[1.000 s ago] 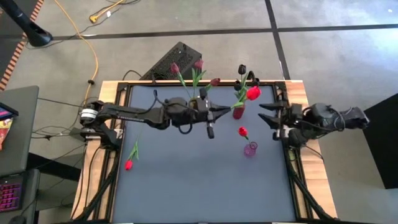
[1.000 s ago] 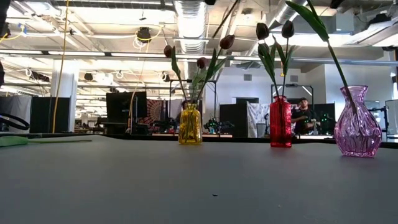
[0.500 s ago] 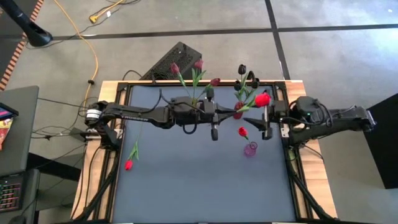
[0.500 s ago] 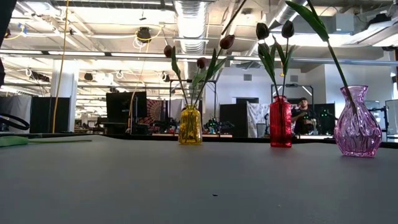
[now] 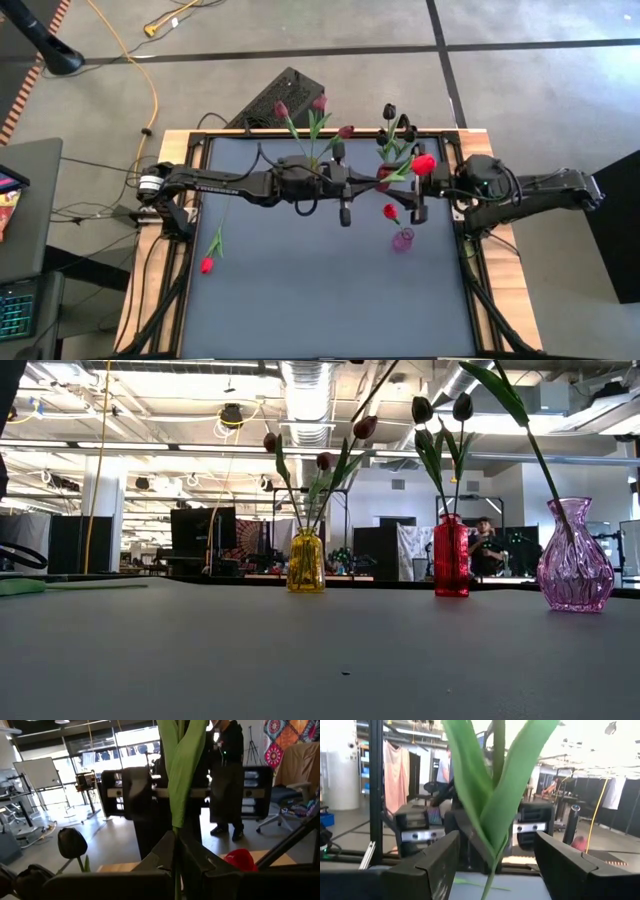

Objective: Sort flowers into vase by color
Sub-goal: Put the right red flower into the purple vase

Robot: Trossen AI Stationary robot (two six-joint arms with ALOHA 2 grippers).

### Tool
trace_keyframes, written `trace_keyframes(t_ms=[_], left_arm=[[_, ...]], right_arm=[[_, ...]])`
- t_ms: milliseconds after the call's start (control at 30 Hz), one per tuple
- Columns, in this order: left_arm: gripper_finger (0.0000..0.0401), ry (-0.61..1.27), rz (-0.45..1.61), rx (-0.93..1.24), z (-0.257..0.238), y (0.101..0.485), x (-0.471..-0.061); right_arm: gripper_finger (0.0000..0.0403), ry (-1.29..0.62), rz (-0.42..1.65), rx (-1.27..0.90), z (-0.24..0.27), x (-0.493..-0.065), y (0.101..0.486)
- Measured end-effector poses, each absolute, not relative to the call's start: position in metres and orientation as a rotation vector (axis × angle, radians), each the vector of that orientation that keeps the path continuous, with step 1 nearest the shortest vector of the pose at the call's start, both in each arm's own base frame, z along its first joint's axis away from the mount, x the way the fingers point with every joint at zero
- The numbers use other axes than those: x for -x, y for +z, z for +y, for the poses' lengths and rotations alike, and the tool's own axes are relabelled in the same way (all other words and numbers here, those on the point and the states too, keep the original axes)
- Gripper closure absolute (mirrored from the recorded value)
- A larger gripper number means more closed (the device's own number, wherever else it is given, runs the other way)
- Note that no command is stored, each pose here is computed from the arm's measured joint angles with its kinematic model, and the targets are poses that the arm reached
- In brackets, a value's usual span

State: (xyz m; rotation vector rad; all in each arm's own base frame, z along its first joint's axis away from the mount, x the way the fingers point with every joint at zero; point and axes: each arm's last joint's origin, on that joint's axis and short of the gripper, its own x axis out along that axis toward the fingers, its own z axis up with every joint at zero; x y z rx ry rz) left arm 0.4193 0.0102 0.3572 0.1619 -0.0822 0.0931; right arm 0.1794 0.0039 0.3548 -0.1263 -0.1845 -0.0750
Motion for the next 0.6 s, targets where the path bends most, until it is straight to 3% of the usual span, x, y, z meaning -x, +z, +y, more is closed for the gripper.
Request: trace_keyframes(t_ms=[300, 600], left_arm=[[0.0401, 0.102, -0.076, -0.171, 0.0104, 0.3567, -0.4193], [0.0401, 0.102, -0.078, -0.177, 0.0104, 0.3568, -0.4193]], right_arm=[[0.0163, -0.076, -0.192, 0.129, 0.0039, -0.1809, 0.3551], [0.0292, -0.095, -0.185, 0.176, 0.0034, -0.1839, 0.3539]])
